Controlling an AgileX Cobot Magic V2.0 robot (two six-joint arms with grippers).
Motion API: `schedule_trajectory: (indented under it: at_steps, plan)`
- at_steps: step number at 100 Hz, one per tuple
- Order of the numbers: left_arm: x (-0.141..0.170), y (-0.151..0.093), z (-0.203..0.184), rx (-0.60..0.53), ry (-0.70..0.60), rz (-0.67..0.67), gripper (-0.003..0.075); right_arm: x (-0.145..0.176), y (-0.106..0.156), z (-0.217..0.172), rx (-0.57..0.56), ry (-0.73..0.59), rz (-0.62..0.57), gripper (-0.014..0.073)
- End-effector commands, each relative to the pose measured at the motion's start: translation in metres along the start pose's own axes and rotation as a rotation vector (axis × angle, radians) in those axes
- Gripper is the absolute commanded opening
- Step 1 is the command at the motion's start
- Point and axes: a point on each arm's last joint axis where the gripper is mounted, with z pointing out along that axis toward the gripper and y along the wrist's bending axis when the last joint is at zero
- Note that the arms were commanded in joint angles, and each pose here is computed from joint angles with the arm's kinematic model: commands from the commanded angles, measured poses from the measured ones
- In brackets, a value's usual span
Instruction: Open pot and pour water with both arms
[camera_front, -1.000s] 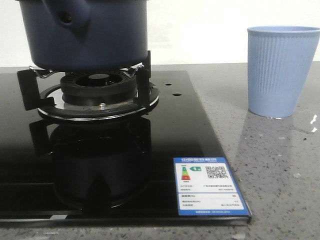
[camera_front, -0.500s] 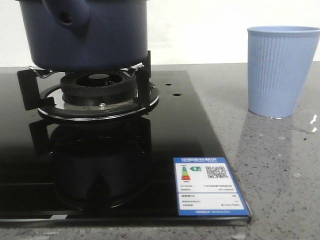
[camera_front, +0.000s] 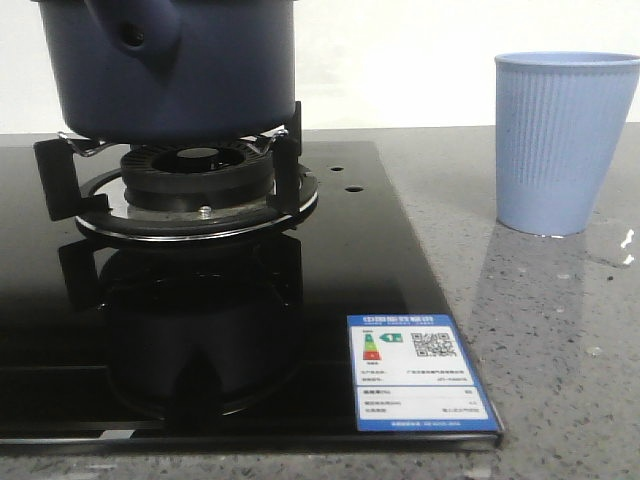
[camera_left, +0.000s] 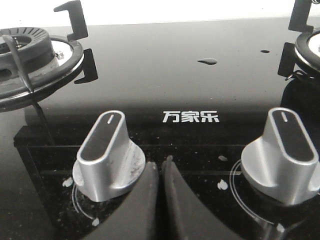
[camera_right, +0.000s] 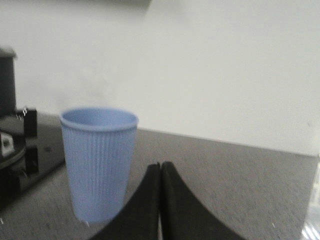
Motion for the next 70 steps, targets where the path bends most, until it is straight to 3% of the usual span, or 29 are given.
schedule_trajectory:
  at_steps: [1,20,39,51,70]
  plan:
    - [0.006,0.000,0.002,-0.001,-0.044,0.011,-0.0019,-0.017,0.001,-0.004,-0.013,-0.207,0.107,-0.0074]
    - [-0.005,-0.001,0.001,0.009,-0.173,0.007,-0.0019,-0.013,-0.003,-0.003,0.014,-0.158,0.336,-0.0074]
    - [-0.027,-0.003,-0.006,0.028,-0.420,-0.011,-0.0019,-0.009,-0.007,-0.003,0.053,-0.130,0.536,-0.0074]
    - [-0.039,0.002,-0.012,0.047,-0.570,-0.255,-0.0019,-0.016,-0.010,-0.003,0.058,-0.183,0.577,-0.0074]
    - [-0.044,0.017,-0.018,0.027,-0.685,-0.694,-0.0019,-0.028,-0.009,-0.003,0.045,-0.114,0.582,-0.0074]
